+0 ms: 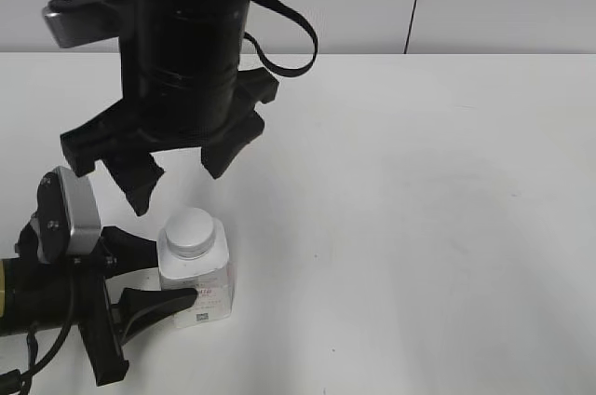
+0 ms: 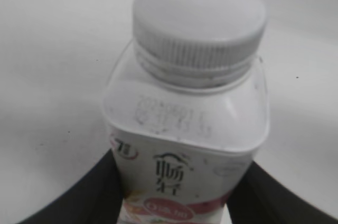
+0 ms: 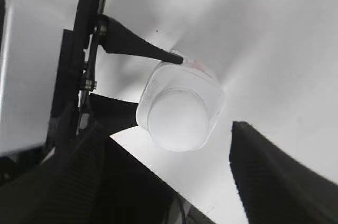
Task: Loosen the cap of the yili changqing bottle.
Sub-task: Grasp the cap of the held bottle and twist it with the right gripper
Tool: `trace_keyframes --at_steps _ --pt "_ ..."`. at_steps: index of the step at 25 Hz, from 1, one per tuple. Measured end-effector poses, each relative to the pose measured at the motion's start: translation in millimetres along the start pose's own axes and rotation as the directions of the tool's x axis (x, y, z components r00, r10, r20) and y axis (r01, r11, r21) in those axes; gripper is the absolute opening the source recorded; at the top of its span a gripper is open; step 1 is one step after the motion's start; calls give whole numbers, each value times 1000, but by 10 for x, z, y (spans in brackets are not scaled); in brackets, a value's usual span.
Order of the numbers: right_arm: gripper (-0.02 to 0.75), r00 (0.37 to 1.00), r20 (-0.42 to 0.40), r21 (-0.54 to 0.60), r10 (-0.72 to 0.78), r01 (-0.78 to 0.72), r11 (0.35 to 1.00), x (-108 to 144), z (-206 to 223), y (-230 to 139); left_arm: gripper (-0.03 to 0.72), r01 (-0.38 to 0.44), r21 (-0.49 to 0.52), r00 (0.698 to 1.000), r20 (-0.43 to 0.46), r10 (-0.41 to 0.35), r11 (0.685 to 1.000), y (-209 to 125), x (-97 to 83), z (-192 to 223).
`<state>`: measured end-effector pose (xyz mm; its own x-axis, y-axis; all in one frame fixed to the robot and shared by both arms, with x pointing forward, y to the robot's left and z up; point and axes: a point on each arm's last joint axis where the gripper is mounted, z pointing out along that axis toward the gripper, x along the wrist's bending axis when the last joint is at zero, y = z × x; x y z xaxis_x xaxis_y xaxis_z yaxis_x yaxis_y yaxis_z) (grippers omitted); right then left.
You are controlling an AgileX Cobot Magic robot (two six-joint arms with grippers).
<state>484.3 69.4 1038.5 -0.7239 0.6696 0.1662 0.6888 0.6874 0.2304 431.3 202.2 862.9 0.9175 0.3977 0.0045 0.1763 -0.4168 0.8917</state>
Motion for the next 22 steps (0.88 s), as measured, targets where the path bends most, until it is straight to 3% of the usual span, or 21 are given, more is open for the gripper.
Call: trace_keyframes --at_steps 6,22 --pt "578 992 10 27 123 -123 992 -18 117 -3 363 0 0 1000 1 0 1000 0 -1 0" --pt "578 987 66 107 146 -152 983 -99 496 -33 361 -1 0 1000 3 1 1000 0 -2 0"
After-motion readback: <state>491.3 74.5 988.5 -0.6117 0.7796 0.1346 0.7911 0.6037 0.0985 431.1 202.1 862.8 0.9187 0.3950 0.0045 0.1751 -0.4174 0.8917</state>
